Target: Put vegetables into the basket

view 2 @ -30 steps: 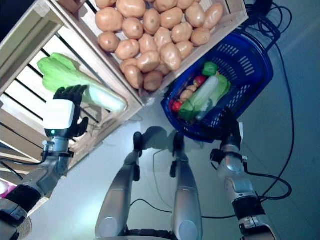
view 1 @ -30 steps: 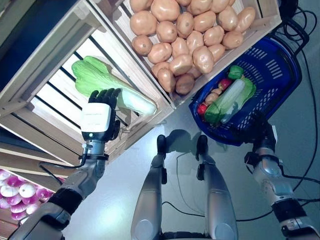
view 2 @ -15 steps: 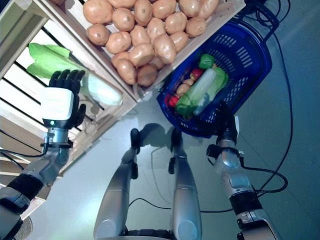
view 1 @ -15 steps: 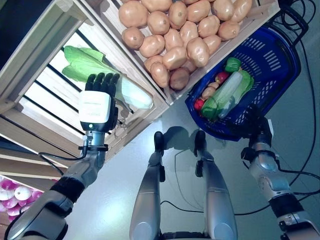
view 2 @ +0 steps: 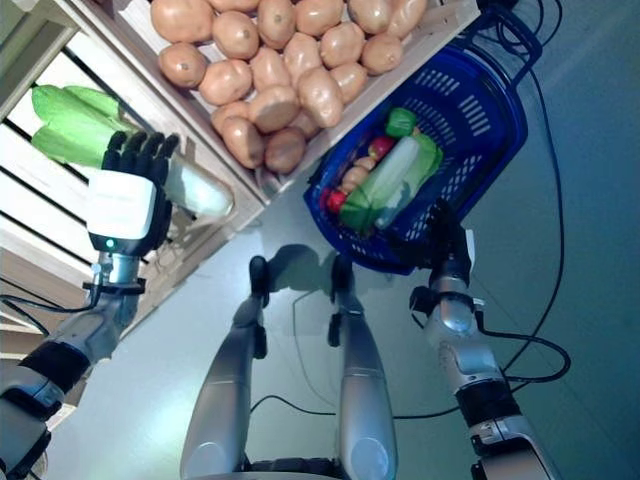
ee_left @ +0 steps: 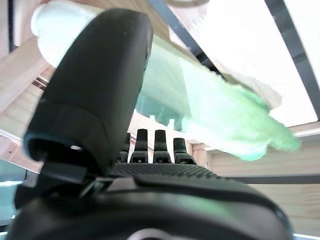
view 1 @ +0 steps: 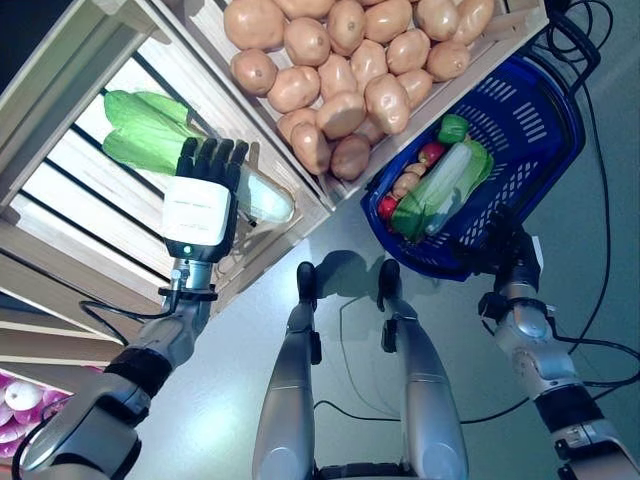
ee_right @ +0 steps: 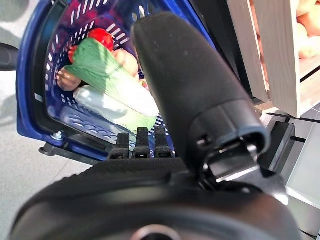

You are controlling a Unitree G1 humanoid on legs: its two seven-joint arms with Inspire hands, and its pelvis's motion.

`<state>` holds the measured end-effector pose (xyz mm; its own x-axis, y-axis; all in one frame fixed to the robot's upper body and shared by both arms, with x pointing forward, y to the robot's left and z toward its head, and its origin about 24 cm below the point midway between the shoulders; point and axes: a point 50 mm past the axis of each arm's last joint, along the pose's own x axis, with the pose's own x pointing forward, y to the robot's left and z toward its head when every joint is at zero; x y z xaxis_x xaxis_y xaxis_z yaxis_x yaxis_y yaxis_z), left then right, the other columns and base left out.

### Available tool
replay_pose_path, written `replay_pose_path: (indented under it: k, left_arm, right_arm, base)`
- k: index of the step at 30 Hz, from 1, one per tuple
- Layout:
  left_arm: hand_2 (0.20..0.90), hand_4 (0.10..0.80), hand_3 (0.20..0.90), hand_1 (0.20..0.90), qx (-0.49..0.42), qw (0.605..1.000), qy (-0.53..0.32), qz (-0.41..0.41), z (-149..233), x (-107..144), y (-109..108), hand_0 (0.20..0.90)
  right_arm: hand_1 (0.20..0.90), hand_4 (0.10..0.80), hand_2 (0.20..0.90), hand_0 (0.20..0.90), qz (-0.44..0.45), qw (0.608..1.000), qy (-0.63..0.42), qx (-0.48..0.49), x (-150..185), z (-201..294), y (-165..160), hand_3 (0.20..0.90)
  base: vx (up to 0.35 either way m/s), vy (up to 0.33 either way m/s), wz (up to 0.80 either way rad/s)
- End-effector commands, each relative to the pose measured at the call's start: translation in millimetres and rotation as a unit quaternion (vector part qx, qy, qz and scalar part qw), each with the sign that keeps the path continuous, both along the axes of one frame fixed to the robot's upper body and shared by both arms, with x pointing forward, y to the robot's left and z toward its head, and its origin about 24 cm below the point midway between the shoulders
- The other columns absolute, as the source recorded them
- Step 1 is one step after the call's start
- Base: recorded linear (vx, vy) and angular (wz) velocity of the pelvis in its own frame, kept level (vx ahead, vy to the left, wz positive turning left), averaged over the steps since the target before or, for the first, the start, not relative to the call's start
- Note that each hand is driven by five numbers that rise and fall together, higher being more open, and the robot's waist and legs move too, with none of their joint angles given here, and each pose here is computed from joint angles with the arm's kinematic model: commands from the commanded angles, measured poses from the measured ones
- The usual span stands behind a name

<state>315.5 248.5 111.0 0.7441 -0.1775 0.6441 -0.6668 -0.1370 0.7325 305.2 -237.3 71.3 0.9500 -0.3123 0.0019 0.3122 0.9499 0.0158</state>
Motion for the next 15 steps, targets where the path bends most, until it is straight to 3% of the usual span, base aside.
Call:
replay_pose_path:
  k: [1,15]
  left_arm:
    - [0.9,0.8,0.9,0.9,0.014,0.999,-0.036,-0.036,18,-1,-9,0.9]
    - [0.9,0.8,0.9,0.9,0.048,0.997,0.023,-0.048,16,16,-26,0.9]
  right_arm:
    - [0.9,0.8,0.9,0.9,-0.013,0.997,-0.076,-0.009,-3,30,-4,0.9]
    - [0.9,0.8,0.9,0.9,-0.005,0.997,-0.077,-0.014,5,36,-2,0.9]
  base:
    - [0.0,0.0,0.0]
    - [0.029,0.002,0.0]
